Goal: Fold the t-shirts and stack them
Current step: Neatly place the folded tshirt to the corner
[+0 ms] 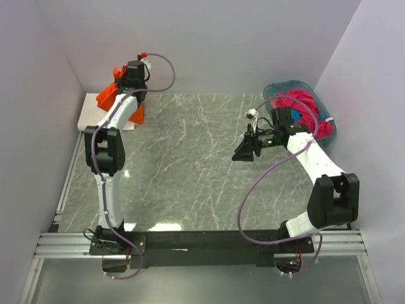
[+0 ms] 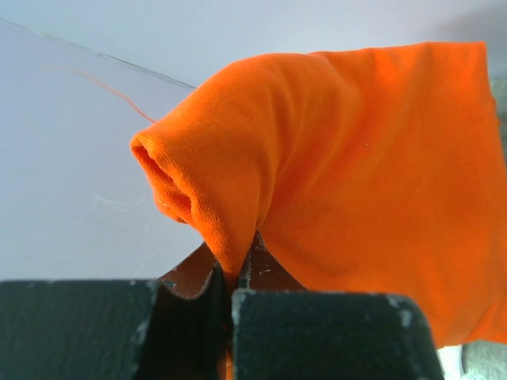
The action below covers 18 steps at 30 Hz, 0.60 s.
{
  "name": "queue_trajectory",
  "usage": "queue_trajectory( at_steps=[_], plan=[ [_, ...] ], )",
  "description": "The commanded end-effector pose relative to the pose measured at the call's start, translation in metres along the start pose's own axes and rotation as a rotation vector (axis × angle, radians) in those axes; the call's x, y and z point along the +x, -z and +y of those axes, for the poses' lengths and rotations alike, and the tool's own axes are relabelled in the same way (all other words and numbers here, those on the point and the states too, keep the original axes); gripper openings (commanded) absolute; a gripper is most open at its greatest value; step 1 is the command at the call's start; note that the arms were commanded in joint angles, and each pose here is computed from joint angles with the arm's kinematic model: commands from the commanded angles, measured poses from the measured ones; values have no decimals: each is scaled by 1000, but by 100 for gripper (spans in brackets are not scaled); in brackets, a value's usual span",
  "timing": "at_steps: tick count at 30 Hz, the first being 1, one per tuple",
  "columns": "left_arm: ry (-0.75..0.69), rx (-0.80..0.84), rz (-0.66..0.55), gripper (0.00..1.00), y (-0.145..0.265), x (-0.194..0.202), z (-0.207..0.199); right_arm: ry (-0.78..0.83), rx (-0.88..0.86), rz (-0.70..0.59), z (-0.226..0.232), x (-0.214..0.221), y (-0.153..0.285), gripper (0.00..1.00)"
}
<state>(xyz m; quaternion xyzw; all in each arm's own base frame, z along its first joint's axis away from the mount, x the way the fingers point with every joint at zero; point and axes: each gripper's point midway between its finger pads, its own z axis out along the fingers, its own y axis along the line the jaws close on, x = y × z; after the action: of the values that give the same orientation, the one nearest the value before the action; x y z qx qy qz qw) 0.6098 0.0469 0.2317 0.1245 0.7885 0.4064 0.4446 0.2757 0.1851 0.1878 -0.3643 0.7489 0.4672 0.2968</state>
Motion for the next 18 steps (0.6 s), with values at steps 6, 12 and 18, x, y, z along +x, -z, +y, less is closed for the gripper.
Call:
queue_trajectory(
  at_steps=[6,12,18],
  plan=[
    [47,-60,-48,0,-18,-11,27,30,-24,-24,5,-13,4,64],
    [38,-74,-28,0,-35,5,25,25,-27,-24,5,-13,4,64],
    [45,-84,-27,0,-47,10,26,18,-35,-20,5,-12,3,64]
  ],
)
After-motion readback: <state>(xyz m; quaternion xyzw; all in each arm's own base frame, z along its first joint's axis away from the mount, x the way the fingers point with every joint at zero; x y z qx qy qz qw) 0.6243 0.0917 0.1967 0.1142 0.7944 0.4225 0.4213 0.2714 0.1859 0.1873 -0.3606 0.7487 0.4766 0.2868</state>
